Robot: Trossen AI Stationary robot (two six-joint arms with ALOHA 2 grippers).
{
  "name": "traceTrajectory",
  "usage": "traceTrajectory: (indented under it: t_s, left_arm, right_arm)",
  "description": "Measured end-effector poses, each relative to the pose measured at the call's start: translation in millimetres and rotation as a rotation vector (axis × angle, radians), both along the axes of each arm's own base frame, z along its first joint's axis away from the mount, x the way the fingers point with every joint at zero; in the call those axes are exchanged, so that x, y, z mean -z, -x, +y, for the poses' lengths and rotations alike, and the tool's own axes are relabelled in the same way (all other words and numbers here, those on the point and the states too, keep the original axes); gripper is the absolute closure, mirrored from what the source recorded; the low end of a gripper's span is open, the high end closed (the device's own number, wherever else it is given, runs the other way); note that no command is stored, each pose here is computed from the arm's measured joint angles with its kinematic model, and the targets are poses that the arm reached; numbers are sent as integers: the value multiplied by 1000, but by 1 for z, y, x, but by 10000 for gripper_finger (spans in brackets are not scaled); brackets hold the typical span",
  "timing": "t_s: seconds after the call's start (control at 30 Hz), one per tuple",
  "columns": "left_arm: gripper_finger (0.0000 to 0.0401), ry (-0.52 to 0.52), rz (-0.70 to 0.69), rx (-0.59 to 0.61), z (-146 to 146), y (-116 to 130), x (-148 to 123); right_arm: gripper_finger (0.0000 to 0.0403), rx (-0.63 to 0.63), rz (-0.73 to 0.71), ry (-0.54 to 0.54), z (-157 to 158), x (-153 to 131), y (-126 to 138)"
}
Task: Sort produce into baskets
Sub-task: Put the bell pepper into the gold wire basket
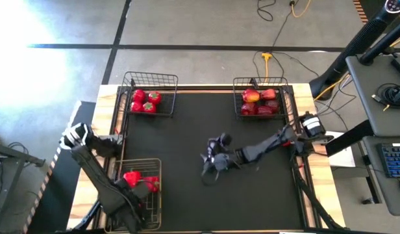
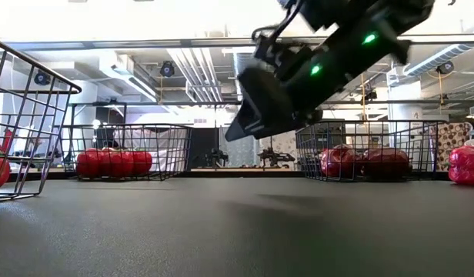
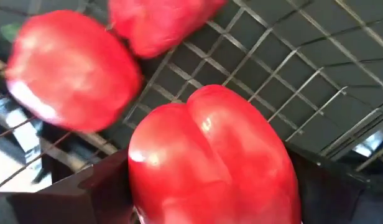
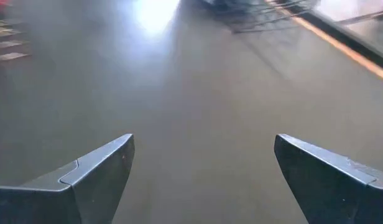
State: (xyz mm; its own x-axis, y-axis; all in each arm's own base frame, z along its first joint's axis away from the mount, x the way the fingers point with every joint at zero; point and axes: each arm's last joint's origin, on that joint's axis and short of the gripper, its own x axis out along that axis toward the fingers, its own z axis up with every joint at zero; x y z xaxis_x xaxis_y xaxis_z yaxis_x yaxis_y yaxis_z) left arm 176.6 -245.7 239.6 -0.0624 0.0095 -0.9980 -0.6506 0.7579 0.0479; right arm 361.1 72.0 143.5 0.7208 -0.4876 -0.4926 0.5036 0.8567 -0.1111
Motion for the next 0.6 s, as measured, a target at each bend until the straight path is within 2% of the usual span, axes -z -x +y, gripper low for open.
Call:
traceTrajectory:
  t_s: [0.1, 0.23, 0.6]
  left_arm:
    - [72, -7, 6, 30, -9, -7, 15]
    - [56, -53, 39, 8, -14, -11, 28]
    - [14, -77, 10, -116, -19, -10, 27]
  right_arm:
    - [23, -43, -32, -39, 24, -1, 5]
    - [23, -101, -59, -86, 57, -1, 16]
    - [23, -206, -139, -135, 137, -2, 60]
